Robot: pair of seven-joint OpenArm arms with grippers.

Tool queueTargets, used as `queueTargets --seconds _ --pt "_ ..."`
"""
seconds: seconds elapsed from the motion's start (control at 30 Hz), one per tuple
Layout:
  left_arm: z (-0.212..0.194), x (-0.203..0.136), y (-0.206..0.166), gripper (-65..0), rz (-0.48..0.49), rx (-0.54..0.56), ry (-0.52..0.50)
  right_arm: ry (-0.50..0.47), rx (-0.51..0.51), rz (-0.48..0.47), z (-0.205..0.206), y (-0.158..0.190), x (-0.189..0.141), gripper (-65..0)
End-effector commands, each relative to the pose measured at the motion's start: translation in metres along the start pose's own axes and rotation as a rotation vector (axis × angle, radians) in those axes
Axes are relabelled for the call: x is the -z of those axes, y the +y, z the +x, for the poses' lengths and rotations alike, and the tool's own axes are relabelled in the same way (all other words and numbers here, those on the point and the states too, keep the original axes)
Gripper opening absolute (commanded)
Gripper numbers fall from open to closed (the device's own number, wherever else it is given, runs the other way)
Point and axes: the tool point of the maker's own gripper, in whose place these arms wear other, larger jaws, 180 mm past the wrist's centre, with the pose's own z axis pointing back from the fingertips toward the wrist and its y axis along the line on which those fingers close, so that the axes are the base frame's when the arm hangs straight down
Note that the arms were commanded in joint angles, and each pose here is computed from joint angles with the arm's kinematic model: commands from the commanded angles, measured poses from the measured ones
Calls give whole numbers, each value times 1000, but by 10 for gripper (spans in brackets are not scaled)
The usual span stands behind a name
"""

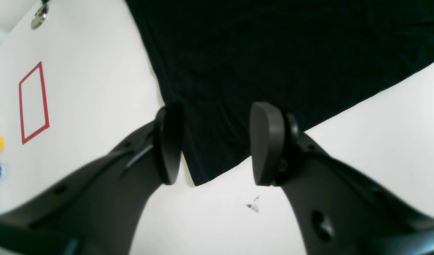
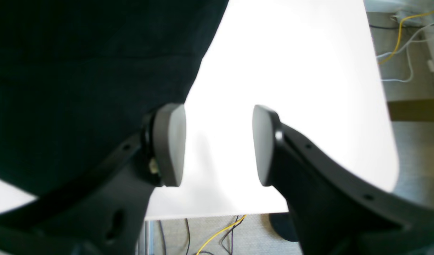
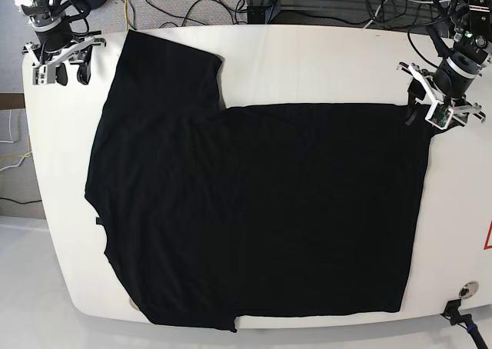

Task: Fold the T-shirt properly
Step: 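Lower both grippers toward the shirt's shoulder corners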

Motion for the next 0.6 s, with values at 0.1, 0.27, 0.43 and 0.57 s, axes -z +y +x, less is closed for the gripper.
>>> queueTargets --seconds 0.1,0.27,0.43,0.57 --pt "10 2 -1 -325 -19 26 -30 -37 -2 4 10 -1 -2 -367" --pt "9 3 -5 -312 -33 32 -28 -39 8 10 10 2 -1 -366" --pt "2 3 -8 -310 -43 27 -9 -38 9 9 9 3 -1 -366" --pt "-3 5 -6 -310 -40 13 2 -34 13 9 8 3 0 -367"
